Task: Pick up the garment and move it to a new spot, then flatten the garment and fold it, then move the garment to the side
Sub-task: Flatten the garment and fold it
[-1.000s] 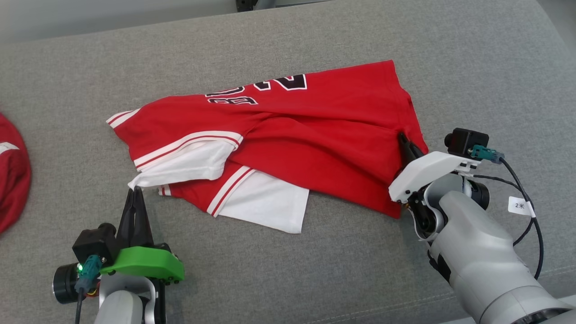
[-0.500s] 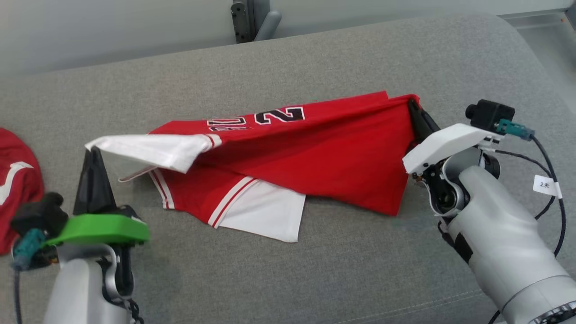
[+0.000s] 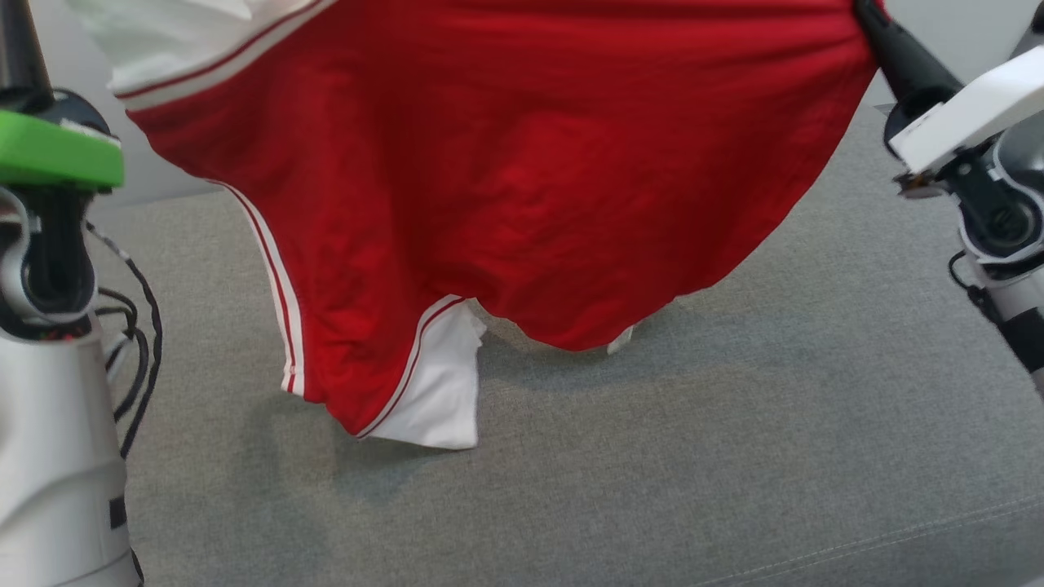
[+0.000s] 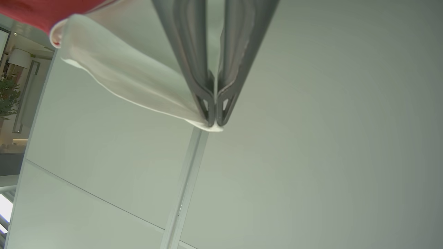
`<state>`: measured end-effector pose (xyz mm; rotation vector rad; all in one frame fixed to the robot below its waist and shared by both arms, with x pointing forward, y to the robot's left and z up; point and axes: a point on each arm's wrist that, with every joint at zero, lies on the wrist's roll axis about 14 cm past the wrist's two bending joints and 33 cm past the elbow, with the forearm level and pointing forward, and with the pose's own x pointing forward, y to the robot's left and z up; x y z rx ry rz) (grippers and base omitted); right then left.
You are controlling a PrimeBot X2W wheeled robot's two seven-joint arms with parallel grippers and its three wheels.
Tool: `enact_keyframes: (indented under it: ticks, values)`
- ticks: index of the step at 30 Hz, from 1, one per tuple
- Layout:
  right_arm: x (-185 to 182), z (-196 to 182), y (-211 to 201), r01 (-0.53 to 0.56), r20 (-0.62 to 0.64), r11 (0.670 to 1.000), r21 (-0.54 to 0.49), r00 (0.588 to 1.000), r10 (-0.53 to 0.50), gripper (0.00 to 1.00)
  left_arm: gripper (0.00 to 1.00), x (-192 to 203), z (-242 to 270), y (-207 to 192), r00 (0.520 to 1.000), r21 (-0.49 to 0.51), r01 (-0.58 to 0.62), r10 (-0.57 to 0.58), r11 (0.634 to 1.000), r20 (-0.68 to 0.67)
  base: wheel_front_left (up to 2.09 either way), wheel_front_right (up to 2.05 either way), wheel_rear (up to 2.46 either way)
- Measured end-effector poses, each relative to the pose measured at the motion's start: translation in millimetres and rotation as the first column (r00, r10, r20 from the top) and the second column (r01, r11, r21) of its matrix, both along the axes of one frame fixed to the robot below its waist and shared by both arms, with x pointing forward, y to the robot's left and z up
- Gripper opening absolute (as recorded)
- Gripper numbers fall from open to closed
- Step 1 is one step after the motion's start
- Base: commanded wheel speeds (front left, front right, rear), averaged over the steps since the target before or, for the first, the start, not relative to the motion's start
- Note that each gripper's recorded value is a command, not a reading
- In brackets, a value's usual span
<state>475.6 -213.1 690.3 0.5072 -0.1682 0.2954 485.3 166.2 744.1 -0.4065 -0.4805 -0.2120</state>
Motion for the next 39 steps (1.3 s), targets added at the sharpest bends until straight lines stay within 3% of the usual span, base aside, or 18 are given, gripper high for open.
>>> enact_keyframes:
  ticks: [7,12,15,20,26,29,31,33,36,39]
  values:
    - [-27,96,-23,0.000,0.191,1.000,-0.019,0.981,0.004,0.00,0.00,-20,98,-25,0.984,0.066,0.084,-0.093,0.994,0.149,0.00,0.00,0.00]
    - [-42,141,-32,0.003,0.265,0.999,-0.046,0.964,0.009,0.00,0.00,-30,135,-44,0.976,0.135,0.126,-0.147,0.983,0.158,0.00,0.00,0.00]
    - [-37,142,-29,-0.014,0.227,0.997,-0.081,0.973,0.032,0.00,0.00,-16,120,-57,0.983,0.170,0.177,-0.184,0.969,0.023,0.00,0.00,0.00]
    - [-10,120,-26,-0.002,0.137,0.993,-0.118,0.990,0.019,0.00,0.00,14,89,-64,0.965,0.131,0.237,-0.218,0.963,-0.143,0.00,0.00,0.00]
    - [44,99,-23,0.061,0.075,0.985,-0.161,0.996,-0.049,0.00,0.00,58,76,-82,0.960,0.177,0.237,-0.202,0.955,-0.192,0.00,0.00,0.00]
    - [75,102,-22,0.116,0.109,0.973,-0.202,0.989,-0.095,0.00,0.00,82,87,-92,0.976,0.238,0.203,-0.175,0.950,-0.133,0.00,0.00,0.00]
    - [95,106,-19,0.155,0.153,0.961,-0.228,0.981,-0.122,0.00,0.00,99,96,-93,0.993,0.343,0.118,-0.107,0.932,-0.050,0.00,0.00,0.00]
    - [113,119,-14,0.194,0.235,0.951,-0.240,0.962,-0.137,0.00,0.00,115,109,-93,0.996,0.358,0.061,-0.079,0.932,0.036,0.00,0.00,0.00]
    - [137,139,-8,0.261,0.376,0.934,-0.245,0.913,-0.156,0.00,0.00,134,132,-91,0.977,0.386,-0.066,-0.018,0.920,0.212,0.00,0.00,0.00]
    - [165,126,1,0.303,0.453,0.912,-0.277,0.878,-0.155,0.00,0.00,157,132,-82,0.938,0.369,-0.168,0.033,0.914,0.345,0.00,0.00,0.00]
